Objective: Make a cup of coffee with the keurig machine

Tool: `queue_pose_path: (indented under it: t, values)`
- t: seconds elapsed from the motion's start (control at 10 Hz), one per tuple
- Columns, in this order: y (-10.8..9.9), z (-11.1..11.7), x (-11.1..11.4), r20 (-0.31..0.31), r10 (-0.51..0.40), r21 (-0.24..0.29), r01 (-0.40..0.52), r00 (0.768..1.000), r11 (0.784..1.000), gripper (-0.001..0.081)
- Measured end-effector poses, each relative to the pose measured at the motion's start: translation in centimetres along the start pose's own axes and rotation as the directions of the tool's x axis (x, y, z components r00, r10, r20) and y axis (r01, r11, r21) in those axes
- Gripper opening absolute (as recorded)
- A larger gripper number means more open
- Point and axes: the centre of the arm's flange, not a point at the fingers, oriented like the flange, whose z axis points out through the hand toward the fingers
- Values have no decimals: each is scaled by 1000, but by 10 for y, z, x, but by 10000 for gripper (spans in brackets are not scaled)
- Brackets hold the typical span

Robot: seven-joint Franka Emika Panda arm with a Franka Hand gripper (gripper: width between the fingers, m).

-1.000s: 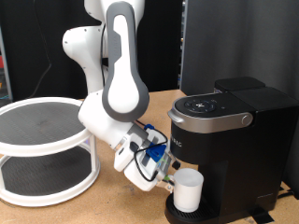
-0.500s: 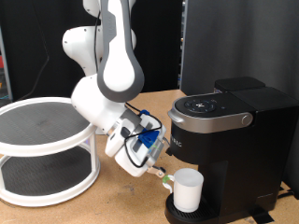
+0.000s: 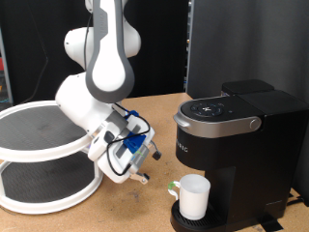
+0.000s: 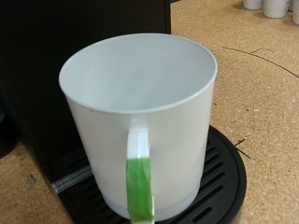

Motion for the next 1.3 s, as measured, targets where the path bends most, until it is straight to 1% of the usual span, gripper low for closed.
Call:
queue_pose_path:
  t: [0.2,0.3,0.4,0.5,0.6,0.8,0.9,1.2,1.3]
  values:
    - [3,-18,1,21,-6,55,5,1000,998,800]
    - [-1,-27,0,21,-8,80,6,1000,997,800]
    - [0,-26,-1,23,-5,72,3,1000,997,800]
    - [0,-26,-1,24,-5,82,3,1000,997,800]
    - [-4,-26,0,20,-10,112,8,1000,994,800]
    - [-16,-38,11,-4,-15,195,15,1000,981,800]
    - [-22,-46,19,-20,-15,226,19,1000,974,800]
    - [-39,-76,41,-54,6,280,10,999,960,800]
    - [-44,-84,43,-55,15,285,2,998,959,800]
